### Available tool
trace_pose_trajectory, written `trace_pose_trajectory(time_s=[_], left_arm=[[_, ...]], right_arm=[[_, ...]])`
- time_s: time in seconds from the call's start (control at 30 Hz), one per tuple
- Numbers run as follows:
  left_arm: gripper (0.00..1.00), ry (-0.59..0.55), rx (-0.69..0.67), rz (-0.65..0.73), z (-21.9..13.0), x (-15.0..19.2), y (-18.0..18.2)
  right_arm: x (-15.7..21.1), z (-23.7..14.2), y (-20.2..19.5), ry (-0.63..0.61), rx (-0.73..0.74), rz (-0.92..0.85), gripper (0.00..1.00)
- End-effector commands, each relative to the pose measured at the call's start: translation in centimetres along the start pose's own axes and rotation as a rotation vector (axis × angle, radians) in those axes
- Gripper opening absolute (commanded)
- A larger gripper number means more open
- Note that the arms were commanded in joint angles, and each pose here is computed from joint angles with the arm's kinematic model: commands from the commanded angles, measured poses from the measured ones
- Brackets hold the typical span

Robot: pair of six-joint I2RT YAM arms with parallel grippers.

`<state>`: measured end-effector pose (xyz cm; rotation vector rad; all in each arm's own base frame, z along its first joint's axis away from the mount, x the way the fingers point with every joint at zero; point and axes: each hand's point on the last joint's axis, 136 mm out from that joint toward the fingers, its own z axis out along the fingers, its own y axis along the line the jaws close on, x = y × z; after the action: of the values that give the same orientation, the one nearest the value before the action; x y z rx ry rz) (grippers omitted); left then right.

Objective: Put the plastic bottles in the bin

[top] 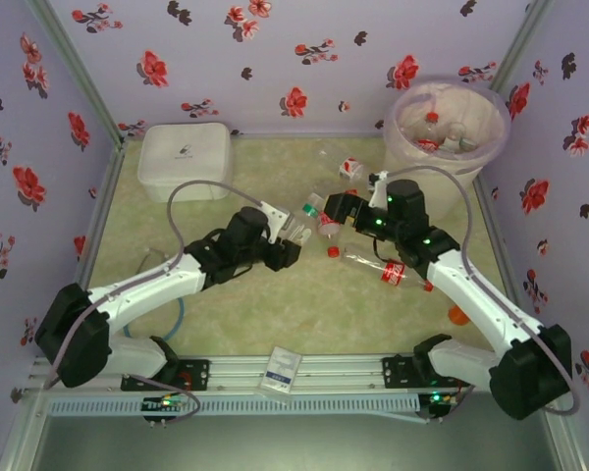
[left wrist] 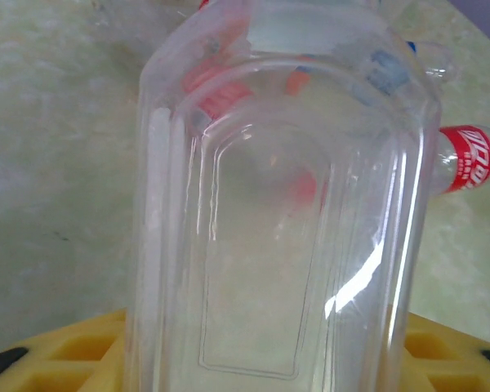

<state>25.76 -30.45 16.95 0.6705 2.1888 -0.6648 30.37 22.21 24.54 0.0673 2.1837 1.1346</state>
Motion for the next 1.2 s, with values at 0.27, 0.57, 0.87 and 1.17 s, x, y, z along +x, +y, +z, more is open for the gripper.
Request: trace_pose_trajectory(time_s=[0.27,0.57,0.87,1.17], left_arm=[[0.29,-0.13,0.07,-0.035,-0.5,-2.1,-2.9],[0.31,-0.113,0.093,-0.011,0.3,-2.0,-4.0],[0.62,-0.13,0.088,-0.02,0.3,-2.2,-3.9],[1.0,-0.134,-0.003,-0.153,0.4,-0.8,-0.3]], right_arm=[[-1.9,3.5,0.8,-0.054,-0.038,-0.025,0.68],[-2.0,4.1,0.7,-0.045,-0.032,-0.034,0.55],[-4.2,1.9,1.7,-0.102,0.039,-0.125,0.27],[-16.6,-12.2,3.2,-0.425,0.467,-0.462,0.06]])
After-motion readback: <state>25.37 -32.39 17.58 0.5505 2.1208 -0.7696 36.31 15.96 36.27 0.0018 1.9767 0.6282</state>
